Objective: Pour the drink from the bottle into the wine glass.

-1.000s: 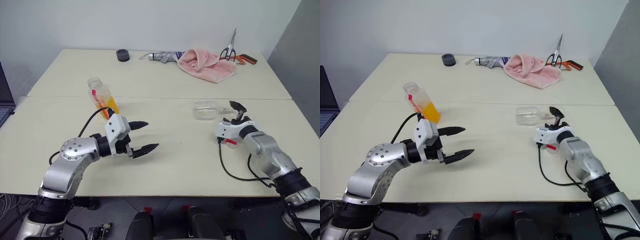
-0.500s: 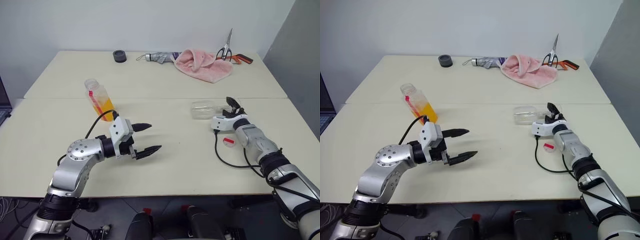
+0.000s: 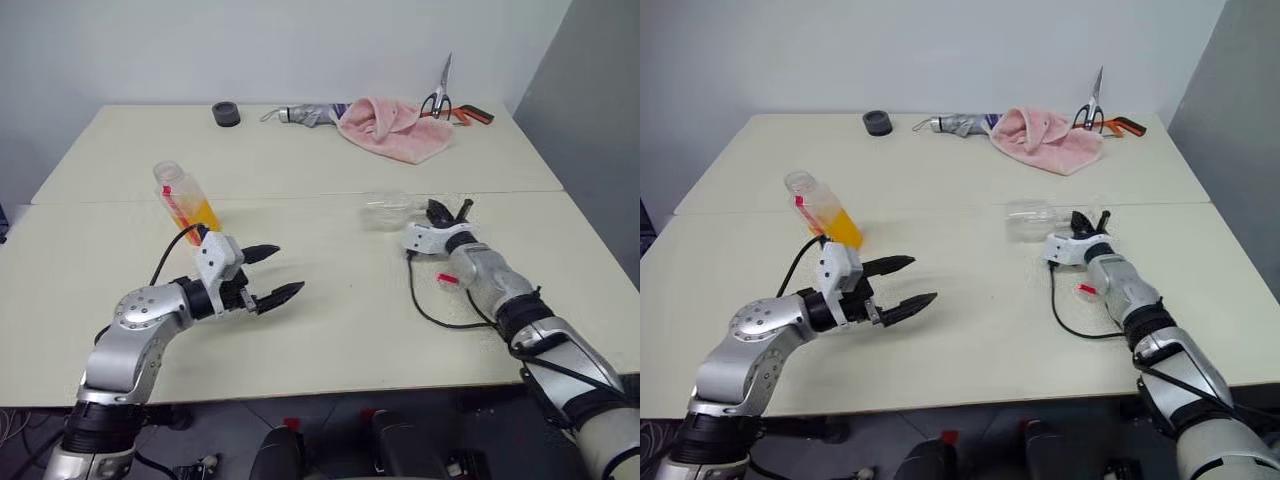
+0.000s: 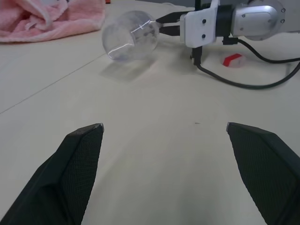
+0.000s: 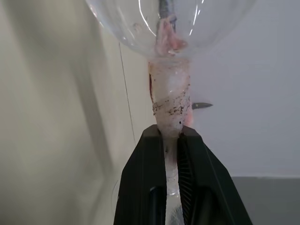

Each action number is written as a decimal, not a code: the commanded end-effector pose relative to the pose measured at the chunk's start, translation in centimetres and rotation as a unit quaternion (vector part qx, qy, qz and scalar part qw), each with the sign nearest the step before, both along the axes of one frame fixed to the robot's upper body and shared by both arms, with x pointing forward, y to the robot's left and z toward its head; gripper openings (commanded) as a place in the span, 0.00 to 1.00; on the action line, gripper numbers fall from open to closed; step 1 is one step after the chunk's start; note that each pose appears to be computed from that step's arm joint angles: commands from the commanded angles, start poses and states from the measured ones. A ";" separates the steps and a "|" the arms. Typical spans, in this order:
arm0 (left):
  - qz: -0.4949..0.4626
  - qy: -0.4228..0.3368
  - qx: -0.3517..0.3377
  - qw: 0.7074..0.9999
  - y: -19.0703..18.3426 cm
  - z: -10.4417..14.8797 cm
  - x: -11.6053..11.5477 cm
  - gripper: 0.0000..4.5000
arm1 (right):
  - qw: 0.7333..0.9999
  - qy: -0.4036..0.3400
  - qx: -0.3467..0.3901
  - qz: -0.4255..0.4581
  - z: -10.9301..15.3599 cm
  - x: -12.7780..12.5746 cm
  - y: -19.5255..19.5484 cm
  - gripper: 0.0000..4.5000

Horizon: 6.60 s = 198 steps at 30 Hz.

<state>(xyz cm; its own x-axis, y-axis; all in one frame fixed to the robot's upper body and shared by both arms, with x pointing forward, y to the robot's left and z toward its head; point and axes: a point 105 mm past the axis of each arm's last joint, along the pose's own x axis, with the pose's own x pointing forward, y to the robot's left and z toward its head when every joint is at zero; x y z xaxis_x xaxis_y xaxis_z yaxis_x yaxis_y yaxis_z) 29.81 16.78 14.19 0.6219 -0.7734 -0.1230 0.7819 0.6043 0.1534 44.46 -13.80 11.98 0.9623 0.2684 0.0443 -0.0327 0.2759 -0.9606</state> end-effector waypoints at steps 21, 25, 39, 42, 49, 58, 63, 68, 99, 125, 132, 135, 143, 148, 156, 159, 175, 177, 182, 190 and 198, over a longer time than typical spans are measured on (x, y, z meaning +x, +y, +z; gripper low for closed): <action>0.045 -0.036 -0.012 0.998 2.0 4.7 -0.7 1.00 | 0.807 0.271 0.488 0.193 -3.4 -3.5 13.7 0.01; 0.040 -0.044 -0.012 0.998 1.8 5.5 -0.6 1.00 | 0.803 0.278 0.485 0.208 -3.5 -3.9 13.9 0.01; 0.030 -0.077 -0.007 0.997 1.5 7.6 -0.4 1.00 | 0.786 0.283 0.508 0.208 -2.7 -3.5 13.9 0.61; 0.030 -0.083 -0.008 0.996 1.4 7.9 -0.3 1.00 | 0.785 0.282 0.510 0.210 -2.5 -3.4 13.9 0.87; 0.032 -0.095 -0.015 0.995 1.5 8.7 -0.3 1.00 | 0.779 0.284 0.512 0.226 -2.2 -3.8 13.3 0.99; 0.052 -0.064 -0.036 0.996 2.1 7.0 -0.9 1.00 | 0.786 0.310 0.459 0.274 -2.2 -6.8 11.0 0.99; 0.144 -0.009 -0.039 0.989 5.2 2.2 -0.8 1.00 | 0.760 0.392 0.373 0.359 -1.5 -12.5 10.3 0.99; 0.262 -0.004 -0.066 0.963 8.3 -0.7 0.1 1.00 | 0.754 0.415 0.340 0.379 0.1 -15.0 9.7 0.99; 0.323 -0.072 -0.066 0.941 12.5 4.0 8.4 1.00 | 0.757 0.389 0.332 0.407 5.4 -16.5 11.7 0.99; 0.276 -0.098 -0.078 0.953 9.9 5.1 11.2 0.37 | 0.765 0.349 0.353 0.411 7.1 -15.9 11.1 1.00; 0.189 -0.176 -0.036 0.965 3.8 8.4 10.6 0.37 | 0.790 0.297 0.369 0.389 9.1 -15.4 9.1 1.00; 0.166 -0.221 -0.008 0.961 1.8 9.9 10.5 0.37 | 0.799 0.260 0.391 0.375 10.5 -14.6 8.1 1.00; 0.128 -0.320 0.079 0.936 -1.1 12.3 11.1 0.37 | 0.819 0.210 0.405 0.347 11.6 -13.4 7.4 1.00; 0.113 -0.346 0.117 0.924 -1.9 12.6 11.9 0.37 | 0.817 0.209 0.416 0.340 11.5 -13.0 7.7 1.00; 0.098 -0.402 0.175 0.894 -3.4 13.5 12.9 0.37 | 0.816 0.200 0.442 0.316 12.0 -11.9 7.6 1.00; 0.090 -0.418 0.190 0.884 -4.0 13.7 13.1 0.37 | 0.817 0.199 0.444 0.309 11.9 -11.6 7.5 1.00; 0.073 -0.479 0.239 0.842 -5.3 14.6 13.2 0.37 | 0.819 0.194 0.448 0.301 11.4 -11.3 7.1 1.00; 0.068 -0.488 0.249 0.833 -5.5 14.7 13.2 0.37 | 0.819 0.194 0.449 0.302 11.4 -11.4 7.1 1.00; 0.073 -0.498 0.262 0.823 -5.4 15.0 13.3 0.37 | 0.817 0.198 0.447 0.306 11.3 -11.5 7.2 1.00; 0.080 -0.519 0.288 0.801 -5.1 15.5 13.4 0.37 | 0.816 0.200 0.446 0.309 11.3 -11.5 7.4 1.00; 0.090 -0.530 0.304 0.787 -4.7 15.8 13.6 0.37 | 0.815 0.204 0.445 0.310 11.0 -11.6 7.5 1.00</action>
